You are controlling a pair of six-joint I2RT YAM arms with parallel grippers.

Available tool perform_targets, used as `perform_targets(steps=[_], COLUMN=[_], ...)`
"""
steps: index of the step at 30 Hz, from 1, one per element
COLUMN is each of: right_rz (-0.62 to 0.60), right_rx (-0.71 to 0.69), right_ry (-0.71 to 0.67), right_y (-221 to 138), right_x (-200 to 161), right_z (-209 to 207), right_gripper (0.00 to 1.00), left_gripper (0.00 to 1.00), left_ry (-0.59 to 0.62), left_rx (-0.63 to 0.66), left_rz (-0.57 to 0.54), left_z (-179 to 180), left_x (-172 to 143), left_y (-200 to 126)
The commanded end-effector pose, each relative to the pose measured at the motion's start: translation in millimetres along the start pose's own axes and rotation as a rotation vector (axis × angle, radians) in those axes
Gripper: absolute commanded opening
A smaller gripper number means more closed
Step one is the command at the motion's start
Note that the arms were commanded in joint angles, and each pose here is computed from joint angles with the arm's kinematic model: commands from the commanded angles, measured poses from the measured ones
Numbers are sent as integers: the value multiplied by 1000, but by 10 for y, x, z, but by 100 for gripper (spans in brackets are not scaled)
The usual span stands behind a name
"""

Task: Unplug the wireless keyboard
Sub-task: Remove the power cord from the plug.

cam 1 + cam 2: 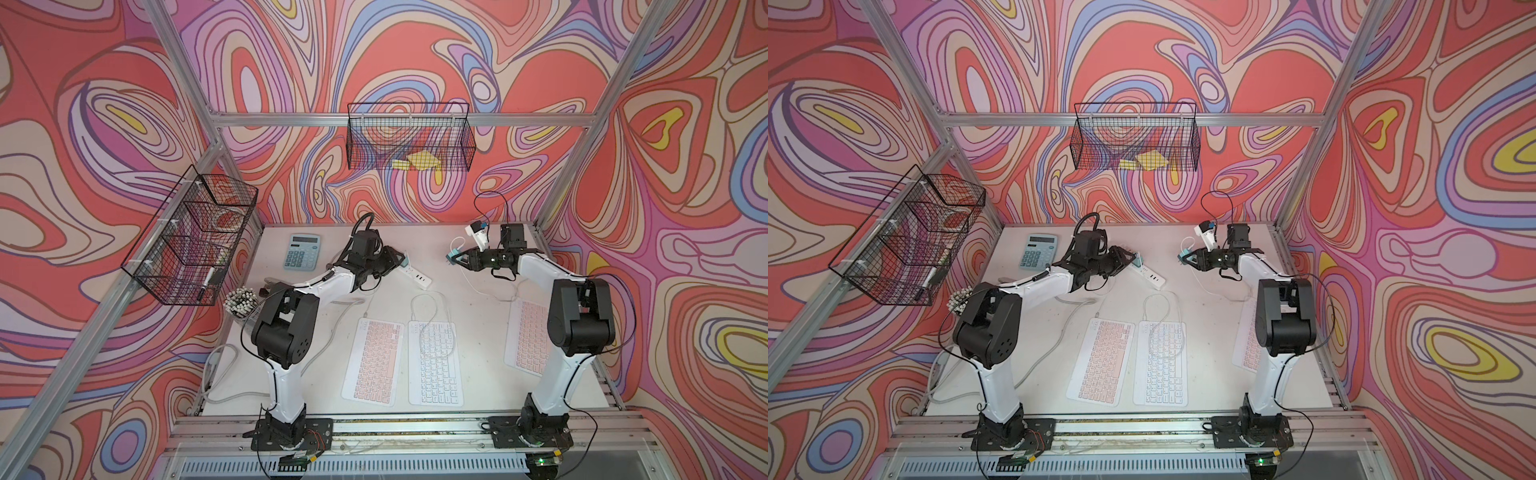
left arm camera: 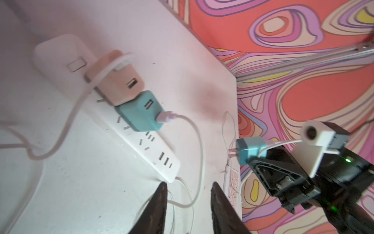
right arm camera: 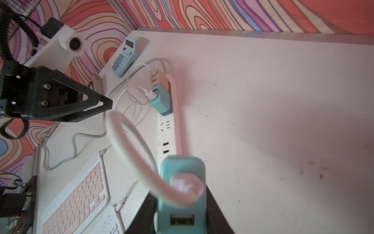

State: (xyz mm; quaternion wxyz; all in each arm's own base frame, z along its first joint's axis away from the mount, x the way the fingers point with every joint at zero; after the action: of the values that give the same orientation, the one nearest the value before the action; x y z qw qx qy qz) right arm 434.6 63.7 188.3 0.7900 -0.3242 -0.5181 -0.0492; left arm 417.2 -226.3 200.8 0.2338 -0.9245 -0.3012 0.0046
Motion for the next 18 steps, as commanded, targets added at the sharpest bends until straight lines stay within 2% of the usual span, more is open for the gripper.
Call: perform_targets(steps=[1,9,13,18], right_rz=[-70,-114,-130,-163], right_rx=[132,263,305,345], right_ry=[9,30,28,22], right_y=[-96,-156,-200,-258], right_x=[104,63,61,84], right_z=[217,406,491,584], right_gripper=[24,25,25,25], left_gripper=[39,43,50,52], left_ry=[111,237,283,323], left_rx=[-164,-394,-474,-527], left_rz=[100,234,274,338], left_z=[-148,-310,-371,-441], left_x=[-113,-316,-399,-500], left_y=[-1,75,101,221])
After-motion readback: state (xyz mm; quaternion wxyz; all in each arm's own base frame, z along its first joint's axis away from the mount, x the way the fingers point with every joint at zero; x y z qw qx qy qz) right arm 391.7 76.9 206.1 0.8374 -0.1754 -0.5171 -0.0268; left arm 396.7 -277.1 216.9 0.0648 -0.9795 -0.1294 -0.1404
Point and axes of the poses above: each gripper's point midway between its finger pads, its own y axis out along the fingers, its own z axis along the line the jaws close on, x = y × z, the point moved 9 cm from there along -y, back along the fingers, and after that the axes turned 15 degrees about -y, right-handed, at the moved point
